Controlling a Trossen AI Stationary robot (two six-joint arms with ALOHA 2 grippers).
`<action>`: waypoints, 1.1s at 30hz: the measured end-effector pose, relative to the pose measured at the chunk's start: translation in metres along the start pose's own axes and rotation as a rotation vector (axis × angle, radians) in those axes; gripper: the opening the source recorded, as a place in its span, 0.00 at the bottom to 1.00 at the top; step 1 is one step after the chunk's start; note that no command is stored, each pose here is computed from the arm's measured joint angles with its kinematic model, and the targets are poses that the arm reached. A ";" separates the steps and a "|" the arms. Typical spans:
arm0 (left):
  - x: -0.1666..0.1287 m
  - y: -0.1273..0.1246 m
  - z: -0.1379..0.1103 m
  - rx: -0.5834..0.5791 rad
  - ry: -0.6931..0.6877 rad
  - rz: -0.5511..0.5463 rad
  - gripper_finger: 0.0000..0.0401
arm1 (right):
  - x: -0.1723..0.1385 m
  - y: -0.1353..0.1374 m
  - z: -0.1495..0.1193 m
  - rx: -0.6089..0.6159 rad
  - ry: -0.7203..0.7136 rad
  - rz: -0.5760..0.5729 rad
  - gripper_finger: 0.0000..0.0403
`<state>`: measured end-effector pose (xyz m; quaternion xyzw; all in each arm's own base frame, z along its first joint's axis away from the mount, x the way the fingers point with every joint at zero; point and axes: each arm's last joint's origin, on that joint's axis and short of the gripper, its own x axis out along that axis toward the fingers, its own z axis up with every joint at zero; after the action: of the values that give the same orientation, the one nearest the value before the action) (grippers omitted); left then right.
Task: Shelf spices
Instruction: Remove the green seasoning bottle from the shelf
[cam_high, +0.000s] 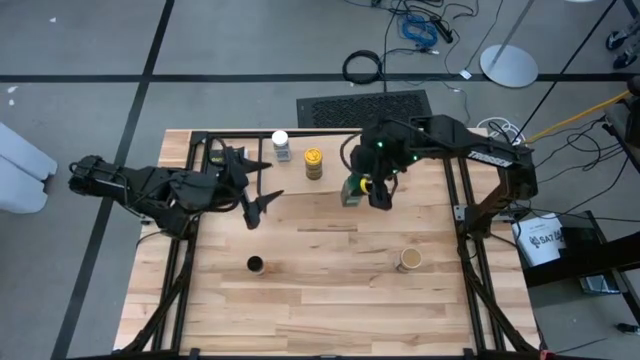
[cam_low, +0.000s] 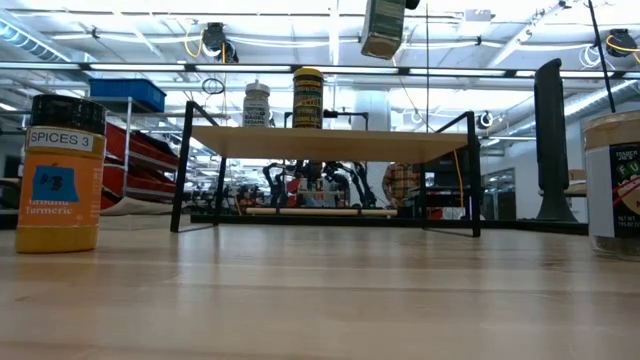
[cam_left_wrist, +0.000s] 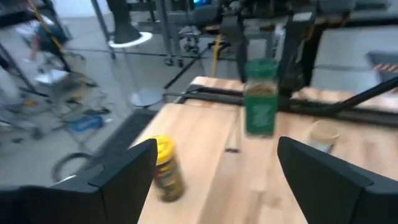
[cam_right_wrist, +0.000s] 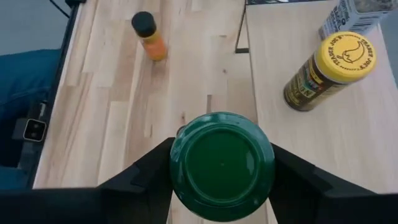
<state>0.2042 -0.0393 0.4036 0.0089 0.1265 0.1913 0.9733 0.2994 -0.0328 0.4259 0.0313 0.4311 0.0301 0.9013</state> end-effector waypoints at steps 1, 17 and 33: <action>0.002 -0.002 0.000 -0.012 -0.003 -0.016 0.86 | 0.001 0.004 0.001 -0.003 -0.003 -0.003 0.50; 0.062 -0.053 -0.003 0.055 -0.031 -0.115 0.97 | 0.014 0.043 0.025 -0.106 -0.203 0.037 0.50; 0.091 -0.059 -0.015 0.057 0.039 -0.092 0.99 | 0.030 0.043 0.031 -0.130 -0.206 0.006 0.50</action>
<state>0.3038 -0.0601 0.3635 0.0269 0.1513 0.1426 0.9778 0.3411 0.0117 0.4256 -0.0232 0.3331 0.0573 0.9409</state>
